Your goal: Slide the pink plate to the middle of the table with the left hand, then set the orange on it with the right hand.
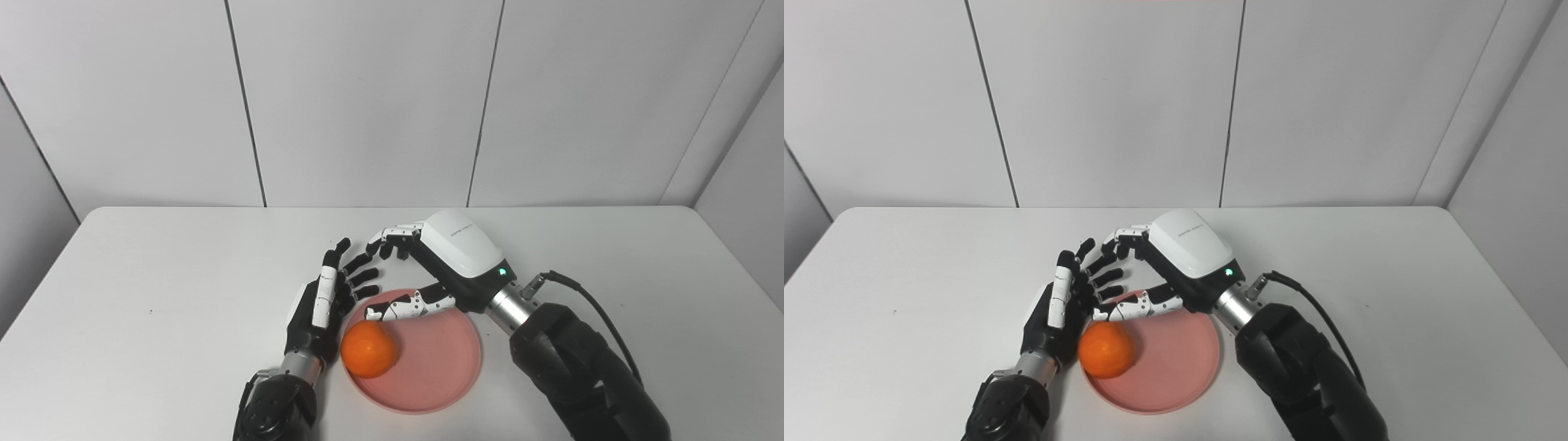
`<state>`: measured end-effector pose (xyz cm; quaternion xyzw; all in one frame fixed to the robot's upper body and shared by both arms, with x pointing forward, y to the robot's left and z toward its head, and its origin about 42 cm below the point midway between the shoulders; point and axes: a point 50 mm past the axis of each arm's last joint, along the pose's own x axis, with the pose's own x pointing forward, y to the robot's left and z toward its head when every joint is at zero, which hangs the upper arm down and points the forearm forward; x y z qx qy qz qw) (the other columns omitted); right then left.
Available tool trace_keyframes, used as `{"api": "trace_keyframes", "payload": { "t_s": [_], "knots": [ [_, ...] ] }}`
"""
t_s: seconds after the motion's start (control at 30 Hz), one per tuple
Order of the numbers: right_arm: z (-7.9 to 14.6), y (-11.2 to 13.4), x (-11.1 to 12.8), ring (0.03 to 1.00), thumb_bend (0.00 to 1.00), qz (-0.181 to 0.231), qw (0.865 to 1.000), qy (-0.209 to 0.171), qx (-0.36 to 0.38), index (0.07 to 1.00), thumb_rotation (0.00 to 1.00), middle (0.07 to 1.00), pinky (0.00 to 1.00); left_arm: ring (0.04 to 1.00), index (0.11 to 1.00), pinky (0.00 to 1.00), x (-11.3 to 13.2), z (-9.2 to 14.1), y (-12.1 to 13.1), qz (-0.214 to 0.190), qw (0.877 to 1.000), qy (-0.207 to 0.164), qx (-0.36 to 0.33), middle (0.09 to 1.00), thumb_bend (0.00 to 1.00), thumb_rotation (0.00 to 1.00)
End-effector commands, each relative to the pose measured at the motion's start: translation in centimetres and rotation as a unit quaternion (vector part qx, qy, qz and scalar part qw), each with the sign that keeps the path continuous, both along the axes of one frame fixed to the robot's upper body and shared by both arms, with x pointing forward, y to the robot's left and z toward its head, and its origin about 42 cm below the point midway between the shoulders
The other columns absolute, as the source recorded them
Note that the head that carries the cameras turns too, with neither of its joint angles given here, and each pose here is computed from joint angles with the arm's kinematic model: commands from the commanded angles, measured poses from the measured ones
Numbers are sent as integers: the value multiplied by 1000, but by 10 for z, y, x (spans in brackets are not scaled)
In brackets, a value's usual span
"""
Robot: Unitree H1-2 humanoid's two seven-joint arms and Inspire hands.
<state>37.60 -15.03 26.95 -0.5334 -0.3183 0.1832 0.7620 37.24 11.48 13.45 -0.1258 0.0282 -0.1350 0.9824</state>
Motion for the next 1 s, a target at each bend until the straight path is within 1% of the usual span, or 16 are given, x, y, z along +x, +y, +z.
{"api": "trace_keyframes", "payload": {
  "t_s": [0.0, 0.03, 0.1, 0.2, 0.3, 0.4, 0.5, 0.63, 0.67, 0.7, 0.73, 0.77, 0.8, 0.83, 0.93, 0.97],
  "knots": [
    [24, -2, 4, 547, 978, 0, 999, -40, 28, 623, 987, 599, 476, 750, 942, 731, -4, -17, 0, 5, 999, 42, 10, 749, 1000, 943],
    [23, -6, 6, 570, 968, -7, 998, -38, 42, 631, 995, 611, 490, 746, 947, 730, -3, -17, 0, 7, 999, 42, 10, 751, 1000, 945],
    [20, -12, 8, 602, 982, -17, 997, -33, 64, 630, 995, 621, 524, 733, 939, 722, -3, -17, 1, 10, 999, 42, 10, 748, 1000, 938],
    [11, -23, 11, 608, 959, -36, 993, -12, 112, 640, 984, 638, 518, 730, 936, 711, -2, -16, 2, 14, 999, 40, 6, 741, 1000, 931],
    [-3, -33, 12, 644, 922, -57, 982, 25, 179, 661, 987, 679, 548, 730, 932, 697, -1, -15, 3, 18, 999, 39, 8, 739, 1000, 937],
    [-17, -41, 13, 641, 909, -68, 964, 67, 247, 670, 967, 668, 558, 733, 927, 691, 0, -13, 4, 23, 999, 38, 3, 737, 1000, 931],
    [-37, -47, 13, 657, 944, -83, 930, 122, 336, 693, 960, 679, 595, 744, 919, 694, 2, -11, 5, 30, 999, 33, -1, 744, 1000, 921],
    [-64, -52, 13, 730, 919, -101, 877, 182, 433, 734, 993, 760, 645, 845, 929, 857, 6, -7, 7, 37, 999, 7, -6, 834, 1000, 926],
    [-68, -53, 13, 746, 922, -105, 869, 191, 445, 746, 998, 782, 669, 872, 934, 898, 6, -6, 8, 37, 999, 2, -6, 860, 1000, 930],
    [-74, -53, 13, 751, 923, -112, 851, 207, 470, 750, 999, 789, 678, 881, 936, 913, 8, -6, 9, 38, 999, -7, -5, 869, 1000, 931],
    [-78, -54, 13, 779, 920, -116, 839, 218, 486, 776, 1000, 808, 709, 911, 940, 957, 9, -6, 9, 38, 999, -13, -5, 901, 1000, 932],
    [-85, -54, 13, 783, 919, -124, 819, 231, 511, 781, 1000, 812, 715, 917, 941, 965, 10, -5, 11, 39, 999, -23, -2, 907, 1000, 932],
    [-91, -54, 13, 807, 911, -131, 800, 241, 534, 801, 1000, 828, 736, 941, 946, 991, 12, -4, 12, 41, 999, -34, 3, 933, 1000, 936],
    [-95, -54, 13, 809, 911, -135, 789, 245, 547, 802, 1000, 828, 737, 943, 946, 993, 12, -4, 12, 42, 998, -40, 6, 935, 1000, 937],
    [-106, -54, 13, 816, 904, -147, 749, 255, 593, 806, 994, 833, 742, 958, 940, 1000, 15, -3, 15, 54, 996, -63, 22, 948, 1000, 942],
    [-109, -53, 12, 824, 895, -150, 739, 257, 604, 814, 997, 840, 753, 965, 936, 1000, 16, -3, 16, 59, 996, -69, 25, 952, 1000, 942]
  ]
}}
